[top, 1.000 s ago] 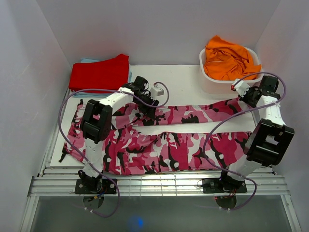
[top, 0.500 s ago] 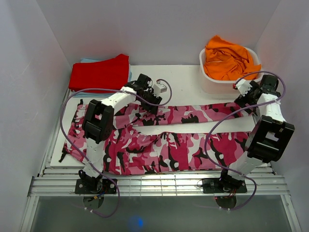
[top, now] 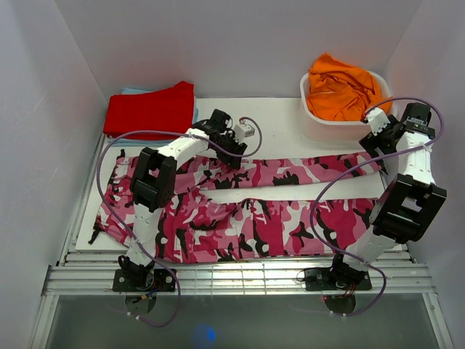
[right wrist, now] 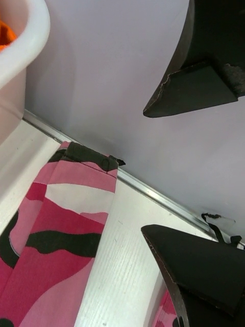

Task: Fold and stack the trousers
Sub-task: Flatten the trousers out

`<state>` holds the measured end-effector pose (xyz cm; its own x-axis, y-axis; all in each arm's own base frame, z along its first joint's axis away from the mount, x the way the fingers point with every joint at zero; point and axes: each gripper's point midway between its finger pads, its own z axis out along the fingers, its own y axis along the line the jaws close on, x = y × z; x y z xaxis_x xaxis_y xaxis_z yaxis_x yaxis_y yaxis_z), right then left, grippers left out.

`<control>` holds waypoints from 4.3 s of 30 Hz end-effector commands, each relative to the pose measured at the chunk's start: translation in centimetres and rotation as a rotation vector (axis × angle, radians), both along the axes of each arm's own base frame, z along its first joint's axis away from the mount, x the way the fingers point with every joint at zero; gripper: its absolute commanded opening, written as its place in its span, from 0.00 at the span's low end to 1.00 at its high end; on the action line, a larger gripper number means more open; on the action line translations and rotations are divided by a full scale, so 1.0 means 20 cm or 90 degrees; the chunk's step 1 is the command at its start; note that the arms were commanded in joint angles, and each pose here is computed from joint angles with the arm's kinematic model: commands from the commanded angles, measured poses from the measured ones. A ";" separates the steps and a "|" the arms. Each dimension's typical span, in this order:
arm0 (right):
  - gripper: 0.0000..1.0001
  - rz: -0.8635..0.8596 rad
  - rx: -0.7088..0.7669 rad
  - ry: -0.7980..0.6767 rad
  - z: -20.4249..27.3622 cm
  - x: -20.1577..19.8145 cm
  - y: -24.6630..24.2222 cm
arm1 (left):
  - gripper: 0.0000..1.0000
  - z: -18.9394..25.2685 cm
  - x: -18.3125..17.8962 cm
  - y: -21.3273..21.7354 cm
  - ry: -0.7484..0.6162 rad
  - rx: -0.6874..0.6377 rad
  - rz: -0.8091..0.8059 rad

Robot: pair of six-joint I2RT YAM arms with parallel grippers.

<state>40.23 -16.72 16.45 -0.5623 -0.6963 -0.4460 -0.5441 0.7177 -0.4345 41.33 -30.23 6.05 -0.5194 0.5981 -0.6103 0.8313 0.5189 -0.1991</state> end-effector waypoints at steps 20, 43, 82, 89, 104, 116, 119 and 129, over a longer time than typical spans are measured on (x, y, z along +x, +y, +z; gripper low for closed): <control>0.84 0.021 0.090 0.023 0.16 -0.16 0.13 | 0.00 0.30 -0.65 -0.12 -0.078 -0.062 -0.267; 0.43 0.007 0.103 0.301 -0.52 -0.46 0.44 | 0.00 -0.48 -1.04 0.14 0.009 0.206 -0.333; 0.08 -0.120 -0.178 0.388 -0.60 -0.43 -0.10 | 0.00 -0.55 -0.82 0.23 0.218 0.112 -0.055; 0.08 -0.114 -0.202 0.404 -0.45 -0.52 -0.24 | 0.00 -0.57 -0.80 0.25 0.230 0.115 -0.031; 0.39 0.007 0.048 0.272 -0.22 -0.28 0.26 | 0.82 0.51 -0.21 0.59 0.021 -0.089 0.124; 0.28 0.142 0.056 0.474 -0.57 -1.08 0.52 | 0.63 -0.21 -0.08 1.39 0.168 0.076 0.423; 0.24 0.110 -0.022 0.476 -0.71 -1.10 0.41 | 0.61 -0.28 -0.06 1.50 0.177 0.090 0.463; 0.24 0.012 -0.099 0.471 -0.82 -1.00 0.05 | 0.57 -0.35 -0.05 1.89 0.179 0.125 0.555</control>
